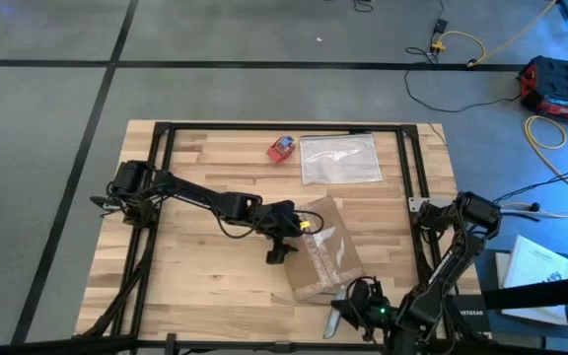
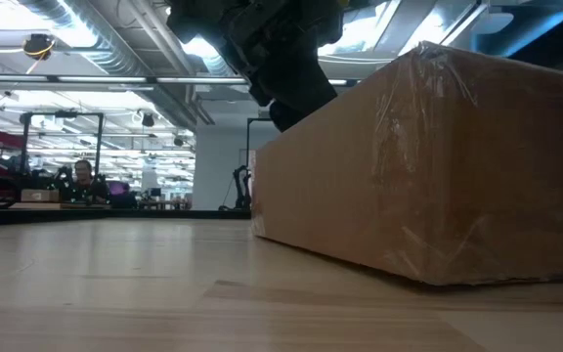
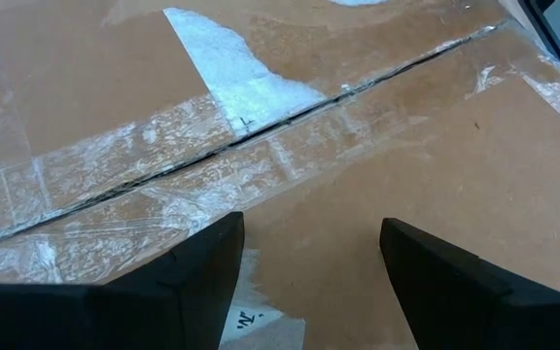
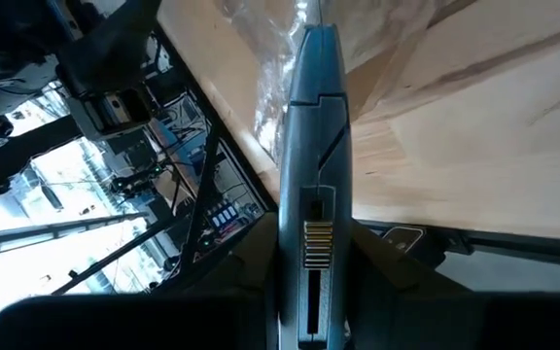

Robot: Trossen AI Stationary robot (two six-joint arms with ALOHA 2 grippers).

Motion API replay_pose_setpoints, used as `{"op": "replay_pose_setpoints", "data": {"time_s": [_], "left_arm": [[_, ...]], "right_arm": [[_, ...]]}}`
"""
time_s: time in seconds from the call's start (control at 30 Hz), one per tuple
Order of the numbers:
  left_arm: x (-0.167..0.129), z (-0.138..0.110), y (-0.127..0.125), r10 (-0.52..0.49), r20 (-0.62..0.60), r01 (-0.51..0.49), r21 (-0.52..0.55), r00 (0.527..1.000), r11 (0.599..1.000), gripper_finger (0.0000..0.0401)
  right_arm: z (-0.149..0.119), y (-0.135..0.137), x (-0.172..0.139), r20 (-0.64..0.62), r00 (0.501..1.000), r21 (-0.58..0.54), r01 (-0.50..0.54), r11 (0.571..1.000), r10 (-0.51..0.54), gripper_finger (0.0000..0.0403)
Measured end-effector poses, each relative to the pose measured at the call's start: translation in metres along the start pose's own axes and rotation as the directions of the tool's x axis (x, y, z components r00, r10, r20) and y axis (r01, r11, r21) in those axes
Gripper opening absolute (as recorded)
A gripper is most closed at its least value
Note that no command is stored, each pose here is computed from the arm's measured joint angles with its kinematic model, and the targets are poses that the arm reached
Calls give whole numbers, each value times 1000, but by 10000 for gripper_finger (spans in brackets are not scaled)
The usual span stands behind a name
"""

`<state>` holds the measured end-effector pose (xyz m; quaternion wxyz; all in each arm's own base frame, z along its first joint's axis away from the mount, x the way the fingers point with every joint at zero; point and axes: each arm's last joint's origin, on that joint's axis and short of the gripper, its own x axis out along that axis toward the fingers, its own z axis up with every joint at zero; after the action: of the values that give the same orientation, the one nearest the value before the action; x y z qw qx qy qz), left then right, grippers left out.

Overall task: Unpack boxes
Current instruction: Open the box using the silver cutter

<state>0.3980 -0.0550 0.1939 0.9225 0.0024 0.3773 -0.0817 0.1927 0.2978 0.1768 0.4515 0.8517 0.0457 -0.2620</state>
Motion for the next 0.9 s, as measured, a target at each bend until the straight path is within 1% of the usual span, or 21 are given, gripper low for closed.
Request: {"op": "replay_pose_setpoints", "data": {"time_s": [0.9], "left_arm": [[0, 1, 0, 0, 7, 0, -2, 1000, 1000, 234]], "right_arm": [[1, 1, 2, 8, 1000, -25, -2, 1000, 3, 61]]}}
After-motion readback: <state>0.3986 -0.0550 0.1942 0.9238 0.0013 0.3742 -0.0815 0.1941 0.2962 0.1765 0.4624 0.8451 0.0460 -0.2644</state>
